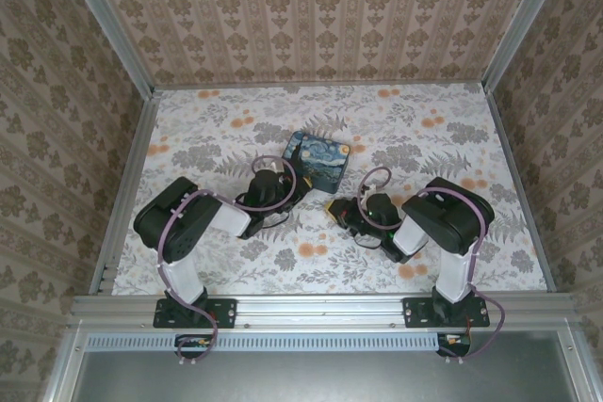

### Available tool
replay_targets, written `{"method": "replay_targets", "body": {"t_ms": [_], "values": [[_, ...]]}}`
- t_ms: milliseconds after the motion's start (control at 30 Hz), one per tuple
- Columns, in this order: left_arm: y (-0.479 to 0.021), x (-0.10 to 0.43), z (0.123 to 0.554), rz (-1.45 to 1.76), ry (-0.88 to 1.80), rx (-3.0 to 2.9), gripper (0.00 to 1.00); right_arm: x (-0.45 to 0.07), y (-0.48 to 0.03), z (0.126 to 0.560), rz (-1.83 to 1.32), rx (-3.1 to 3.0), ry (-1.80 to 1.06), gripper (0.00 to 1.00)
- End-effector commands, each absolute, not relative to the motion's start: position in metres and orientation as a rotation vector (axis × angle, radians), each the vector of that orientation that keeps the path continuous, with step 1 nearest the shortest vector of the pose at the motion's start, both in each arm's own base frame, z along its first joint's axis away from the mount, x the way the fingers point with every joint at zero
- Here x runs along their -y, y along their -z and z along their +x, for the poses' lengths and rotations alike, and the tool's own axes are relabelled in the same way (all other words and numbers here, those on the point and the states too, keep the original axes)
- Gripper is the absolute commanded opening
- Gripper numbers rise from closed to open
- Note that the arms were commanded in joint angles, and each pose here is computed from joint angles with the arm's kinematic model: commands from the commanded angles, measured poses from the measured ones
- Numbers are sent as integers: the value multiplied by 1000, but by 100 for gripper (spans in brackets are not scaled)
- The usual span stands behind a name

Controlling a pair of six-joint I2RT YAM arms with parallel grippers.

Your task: Unlock the padlock with the key

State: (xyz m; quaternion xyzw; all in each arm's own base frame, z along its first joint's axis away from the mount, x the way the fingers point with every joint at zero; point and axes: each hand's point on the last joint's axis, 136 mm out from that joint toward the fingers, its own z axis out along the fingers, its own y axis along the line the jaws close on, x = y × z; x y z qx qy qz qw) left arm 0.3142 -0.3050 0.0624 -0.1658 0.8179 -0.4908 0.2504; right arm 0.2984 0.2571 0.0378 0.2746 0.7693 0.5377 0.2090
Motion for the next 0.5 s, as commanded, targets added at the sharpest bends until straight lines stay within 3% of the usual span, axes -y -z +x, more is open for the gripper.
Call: {"method": "replay_targets", "body": {"t_ms": [0, 467], "values": [[-77, 310, 317, -474, 1403, -2139, 0, -256, -45, 311, 848, -2051, -1503, 0], [-80, 316, 317, -492, 1428, -2105, 0, -262, -46, 320, 951, -1996, -1515, 0]]}}
